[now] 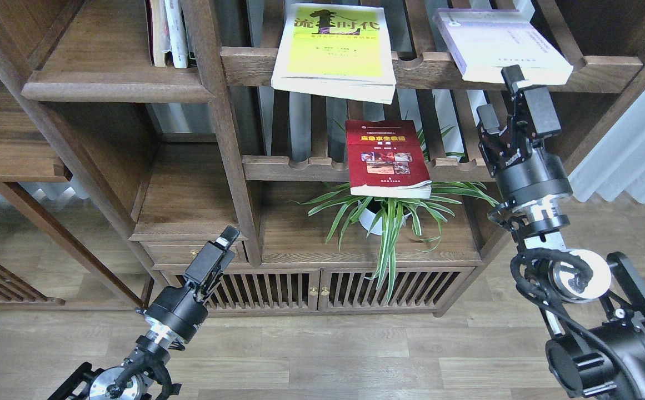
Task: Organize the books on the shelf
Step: 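Raise the right gripper up toward the white book on the top shelf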
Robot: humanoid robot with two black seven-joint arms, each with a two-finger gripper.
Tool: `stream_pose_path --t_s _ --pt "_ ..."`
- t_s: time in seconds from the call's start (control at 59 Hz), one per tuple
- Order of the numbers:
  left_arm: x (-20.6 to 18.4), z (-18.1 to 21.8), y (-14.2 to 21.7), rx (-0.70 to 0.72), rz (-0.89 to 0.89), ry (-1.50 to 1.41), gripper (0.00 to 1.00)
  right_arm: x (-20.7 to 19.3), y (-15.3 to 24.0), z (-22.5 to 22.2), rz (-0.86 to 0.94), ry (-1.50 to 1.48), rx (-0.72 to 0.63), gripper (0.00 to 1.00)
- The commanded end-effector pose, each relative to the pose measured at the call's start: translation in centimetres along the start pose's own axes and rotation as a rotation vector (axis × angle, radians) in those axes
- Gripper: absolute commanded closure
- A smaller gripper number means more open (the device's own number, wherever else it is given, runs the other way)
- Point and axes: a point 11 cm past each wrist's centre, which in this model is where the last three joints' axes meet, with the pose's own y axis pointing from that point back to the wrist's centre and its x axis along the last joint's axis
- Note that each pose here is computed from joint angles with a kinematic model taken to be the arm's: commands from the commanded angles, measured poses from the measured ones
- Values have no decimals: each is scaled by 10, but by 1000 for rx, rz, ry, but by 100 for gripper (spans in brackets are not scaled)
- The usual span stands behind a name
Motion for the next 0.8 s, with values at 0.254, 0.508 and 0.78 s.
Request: stream_pose_path --t_s 0.254,0.508,0.78 --pt "0 1 0 -2 0 0 0 -2 -13 -5 34 13 11 1" --pt "0 1 0 -2 0 0 0 -9 -20 -15 39 18 38 1" --pt "0 0 1 -2 1 1 0 -10 -20 -20 45 34 39 1"
